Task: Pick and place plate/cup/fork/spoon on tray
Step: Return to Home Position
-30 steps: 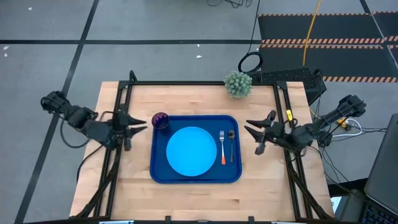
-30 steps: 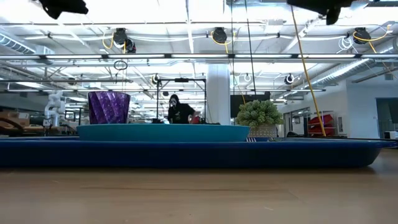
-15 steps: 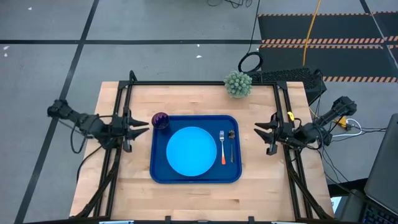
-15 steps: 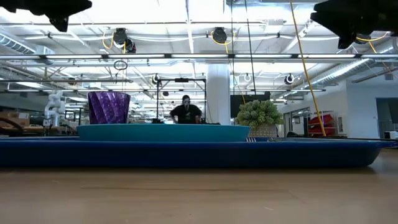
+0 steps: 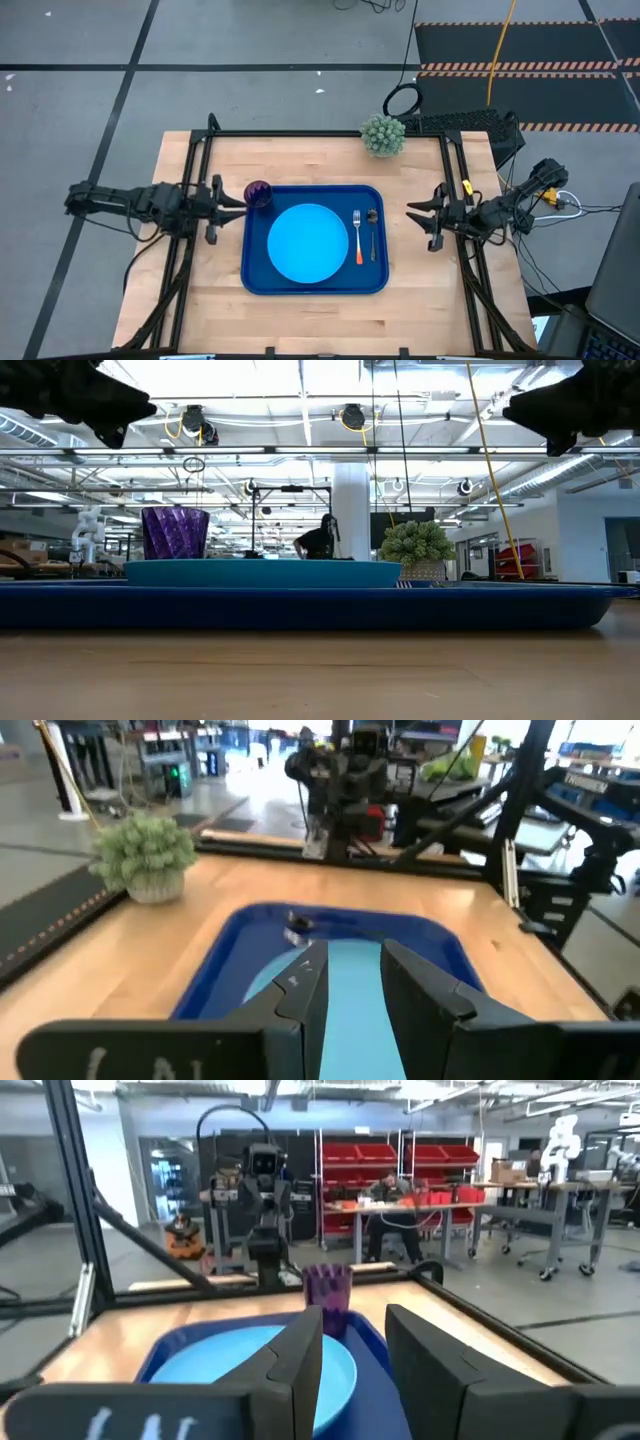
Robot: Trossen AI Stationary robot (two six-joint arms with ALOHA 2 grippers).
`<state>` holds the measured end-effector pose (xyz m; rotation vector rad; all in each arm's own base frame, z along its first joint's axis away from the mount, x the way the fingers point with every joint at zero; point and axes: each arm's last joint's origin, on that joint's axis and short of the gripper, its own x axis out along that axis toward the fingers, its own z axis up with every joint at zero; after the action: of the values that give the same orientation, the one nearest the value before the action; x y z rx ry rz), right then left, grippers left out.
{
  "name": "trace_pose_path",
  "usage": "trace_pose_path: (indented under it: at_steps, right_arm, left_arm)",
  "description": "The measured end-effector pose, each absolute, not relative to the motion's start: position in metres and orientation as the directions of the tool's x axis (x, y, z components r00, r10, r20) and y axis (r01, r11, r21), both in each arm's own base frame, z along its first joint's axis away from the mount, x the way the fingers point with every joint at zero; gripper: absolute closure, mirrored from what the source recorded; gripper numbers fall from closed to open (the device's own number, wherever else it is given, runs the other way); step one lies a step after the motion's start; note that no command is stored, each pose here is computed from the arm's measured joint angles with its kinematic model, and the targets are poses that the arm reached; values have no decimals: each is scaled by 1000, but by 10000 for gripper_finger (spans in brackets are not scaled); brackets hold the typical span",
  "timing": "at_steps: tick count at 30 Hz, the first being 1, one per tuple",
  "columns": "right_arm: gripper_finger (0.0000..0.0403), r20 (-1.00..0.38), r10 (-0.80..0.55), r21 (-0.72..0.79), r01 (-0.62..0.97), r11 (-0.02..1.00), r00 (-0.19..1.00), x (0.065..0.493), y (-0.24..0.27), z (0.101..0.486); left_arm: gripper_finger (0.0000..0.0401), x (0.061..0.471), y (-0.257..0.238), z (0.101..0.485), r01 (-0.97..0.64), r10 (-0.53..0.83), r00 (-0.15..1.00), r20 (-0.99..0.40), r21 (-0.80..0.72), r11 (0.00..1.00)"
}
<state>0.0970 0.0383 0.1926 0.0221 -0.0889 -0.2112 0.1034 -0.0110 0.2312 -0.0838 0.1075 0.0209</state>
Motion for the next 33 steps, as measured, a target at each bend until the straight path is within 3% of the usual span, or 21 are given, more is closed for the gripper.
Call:
trace_pose_path:
  at_steps: [5, 15, 18, 23, 29, 33]
  right_arm:
    - [298, 81, -275, -3, 276, 961, 958, 97, 36, 193]
    - [298, 83, -311, -3, 313, 950, 947, 96, 35, 193]
    - [298, 77, -307, 22, 306, 952, 949, 96, 36, 189]
    - [298, 133, -264, 103, 252, 962, 955, 95, 36, 188]
    - [298, 104, -216, 133, 202, 970, 971, 96, 37, 183]
    - [298, 107, -157, 141, 142, 980, 982, 96, 39, 183]
  left_arm:
    - [304, 95, -8, 224, -111, 106, 979, -174, -17, 994]
    - [304, 72, -3, 221, -136, 137, 988, -67, 6, 991]
    - [304, 80, -6, 201, -98, 95, 991, -96, -25, 995]
    - [304, 95, -9, 174, -62, 64, 997, 30, -62, 996]
    - [304, 95, -8, 175, -33, 35, 999, 40, -43, 999]
    - [304, 94, -7, 182, 59, -57, 997, 49, -38, 998]
